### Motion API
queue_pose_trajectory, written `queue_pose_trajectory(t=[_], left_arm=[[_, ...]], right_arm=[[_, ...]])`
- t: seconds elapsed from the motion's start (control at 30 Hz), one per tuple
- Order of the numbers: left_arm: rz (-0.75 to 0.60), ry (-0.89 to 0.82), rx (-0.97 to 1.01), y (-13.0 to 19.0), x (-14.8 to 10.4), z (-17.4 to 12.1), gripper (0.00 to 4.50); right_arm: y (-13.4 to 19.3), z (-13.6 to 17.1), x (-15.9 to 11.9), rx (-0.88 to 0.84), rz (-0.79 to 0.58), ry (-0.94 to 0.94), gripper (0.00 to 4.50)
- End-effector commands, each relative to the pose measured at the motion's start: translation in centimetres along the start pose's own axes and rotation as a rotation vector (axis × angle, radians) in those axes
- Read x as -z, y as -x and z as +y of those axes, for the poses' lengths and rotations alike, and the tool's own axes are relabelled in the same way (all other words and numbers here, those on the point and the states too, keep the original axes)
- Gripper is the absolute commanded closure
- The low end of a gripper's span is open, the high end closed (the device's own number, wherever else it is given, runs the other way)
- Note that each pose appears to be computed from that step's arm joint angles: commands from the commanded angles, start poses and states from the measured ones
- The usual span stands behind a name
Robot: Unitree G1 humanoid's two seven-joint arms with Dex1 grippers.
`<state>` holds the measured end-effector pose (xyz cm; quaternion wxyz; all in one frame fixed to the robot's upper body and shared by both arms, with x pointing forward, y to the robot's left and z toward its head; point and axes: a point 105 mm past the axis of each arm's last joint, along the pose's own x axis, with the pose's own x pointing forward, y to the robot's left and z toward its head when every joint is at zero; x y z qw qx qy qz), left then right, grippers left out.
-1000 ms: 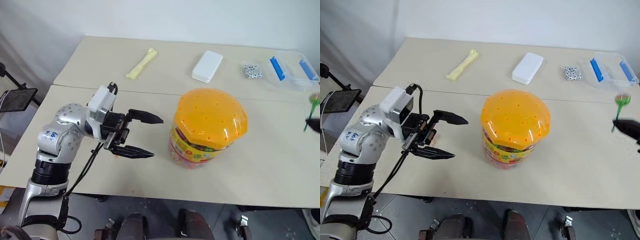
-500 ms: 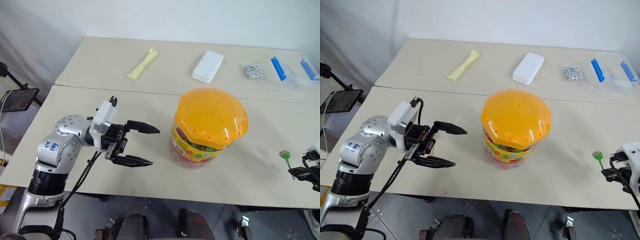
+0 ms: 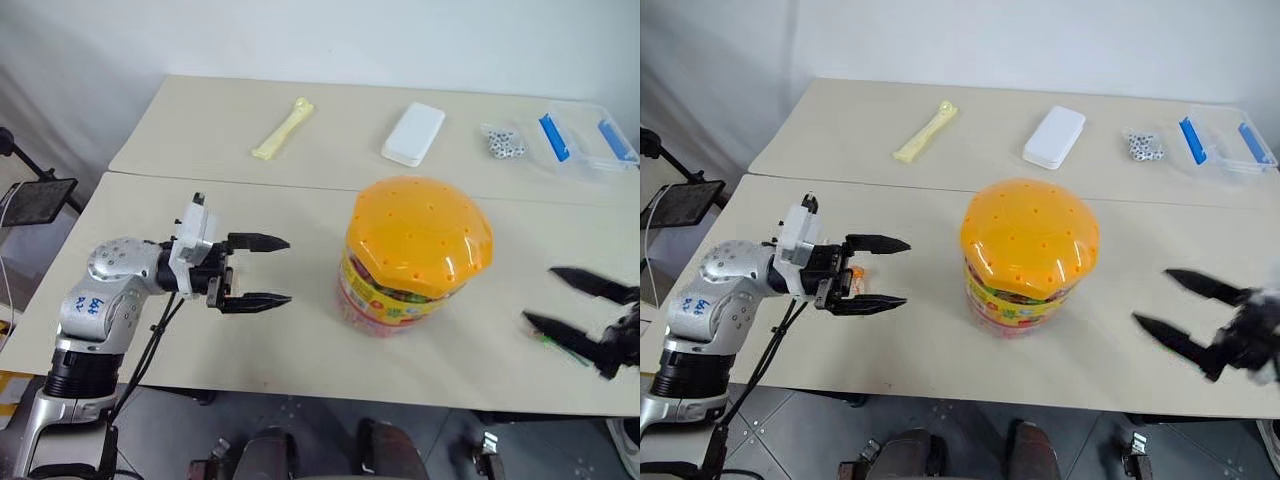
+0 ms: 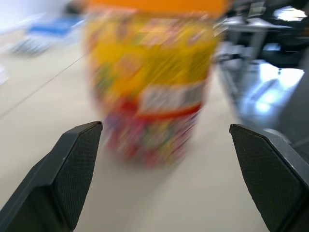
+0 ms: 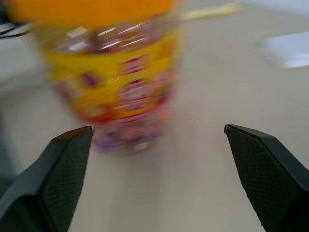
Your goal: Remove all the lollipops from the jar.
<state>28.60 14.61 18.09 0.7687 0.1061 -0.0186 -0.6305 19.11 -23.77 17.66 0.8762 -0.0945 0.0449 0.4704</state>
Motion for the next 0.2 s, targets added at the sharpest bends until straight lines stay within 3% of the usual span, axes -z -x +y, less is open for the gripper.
queue_pose_trajectory(t=[0.03,0.13,0.2], left_arm=[[0.052,-0.059,-0.101,0.9,1.2,0.1,0.00],[0.089,-0.047,-0.180,1.6,3.1,-0.3,0.00],[0.083,-0.047,-0.215,2.0,3.2,-1.5,0.00]], right_arm=[[-1.3,1.6,0.8,-0.110,-0.006,0.073,0.03],[-2.1,1.7,1.9,-0.123,-0.010,0.098,0.03],[-1.6,0.5,2.5,-0.040,-0.023,0.181,0.03]])
